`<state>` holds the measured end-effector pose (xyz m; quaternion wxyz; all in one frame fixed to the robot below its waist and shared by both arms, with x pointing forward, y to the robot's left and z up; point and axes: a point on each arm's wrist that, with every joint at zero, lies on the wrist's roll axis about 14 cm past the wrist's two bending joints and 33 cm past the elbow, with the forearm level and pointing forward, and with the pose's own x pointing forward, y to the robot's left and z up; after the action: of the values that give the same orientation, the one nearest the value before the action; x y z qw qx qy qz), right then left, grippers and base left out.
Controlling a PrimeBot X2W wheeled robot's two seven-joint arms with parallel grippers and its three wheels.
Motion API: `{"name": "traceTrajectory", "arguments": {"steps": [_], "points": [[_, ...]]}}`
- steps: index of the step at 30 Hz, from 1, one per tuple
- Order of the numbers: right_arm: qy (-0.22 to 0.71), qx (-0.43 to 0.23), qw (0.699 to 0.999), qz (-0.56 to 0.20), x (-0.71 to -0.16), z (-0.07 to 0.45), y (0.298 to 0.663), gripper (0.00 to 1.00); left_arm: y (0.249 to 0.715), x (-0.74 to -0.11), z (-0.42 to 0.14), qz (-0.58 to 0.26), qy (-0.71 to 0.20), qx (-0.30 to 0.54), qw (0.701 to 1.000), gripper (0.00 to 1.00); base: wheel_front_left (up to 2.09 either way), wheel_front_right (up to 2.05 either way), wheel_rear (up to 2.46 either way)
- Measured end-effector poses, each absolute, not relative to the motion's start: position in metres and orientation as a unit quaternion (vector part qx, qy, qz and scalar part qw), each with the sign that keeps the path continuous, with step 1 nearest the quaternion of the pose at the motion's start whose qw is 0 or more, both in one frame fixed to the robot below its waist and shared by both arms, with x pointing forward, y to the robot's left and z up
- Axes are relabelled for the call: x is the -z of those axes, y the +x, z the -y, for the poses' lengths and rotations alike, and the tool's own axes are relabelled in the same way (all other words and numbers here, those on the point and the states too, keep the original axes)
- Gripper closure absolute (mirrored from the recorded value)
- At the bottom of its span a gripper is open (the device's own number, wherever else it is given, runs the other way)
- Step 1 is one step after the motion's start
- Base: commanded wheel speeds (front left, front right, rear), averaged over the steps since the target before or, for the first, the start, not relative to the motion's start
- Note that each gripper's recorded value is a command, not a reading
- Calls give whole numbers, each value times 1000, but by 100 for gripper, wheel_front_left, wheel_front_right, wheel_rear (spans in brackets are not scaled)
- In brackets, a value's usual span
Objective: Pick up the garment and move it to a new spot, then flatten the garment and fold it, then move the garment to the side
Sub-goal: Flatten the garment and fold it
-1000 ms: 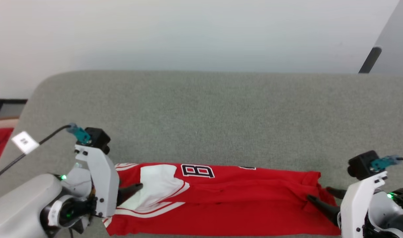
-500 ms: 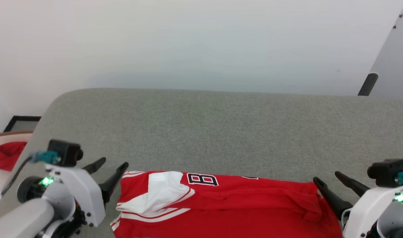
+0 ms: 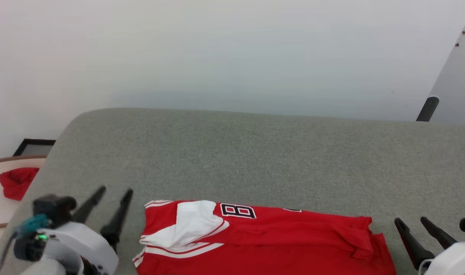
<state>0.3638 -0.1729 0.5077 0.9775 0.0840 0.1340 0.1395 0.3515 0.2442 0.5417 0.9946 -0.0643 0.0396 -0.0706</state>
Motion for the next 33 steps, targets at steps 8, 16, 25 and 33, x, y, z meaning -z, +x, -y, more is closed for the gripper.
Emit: {"name": "traceTrajectory", "arguments": {"steps": [8, 16, 25, 33], "points": [[104, -118, 973, -171, -486, 182, 355, 0, 335, -546, -263, 21, -82, 24, 996, 0, 0, 0, 0], [100, -141, 948, -266, -452, 165, 353, 0, 318, -529, -273, 30, -100, 0, 995, 0, 0, 0, 0], [56, -179, 917, -353, -417, 141, 361, 0, 313, -515, -280, 20, -105, -17, 994, 0, 0, 0, 0], [35, -189, 890, -413, -391, 129, 373, 0, 318, -509, -283, 13, -109, -26, 994, 0, 0, 0, 0]]}}
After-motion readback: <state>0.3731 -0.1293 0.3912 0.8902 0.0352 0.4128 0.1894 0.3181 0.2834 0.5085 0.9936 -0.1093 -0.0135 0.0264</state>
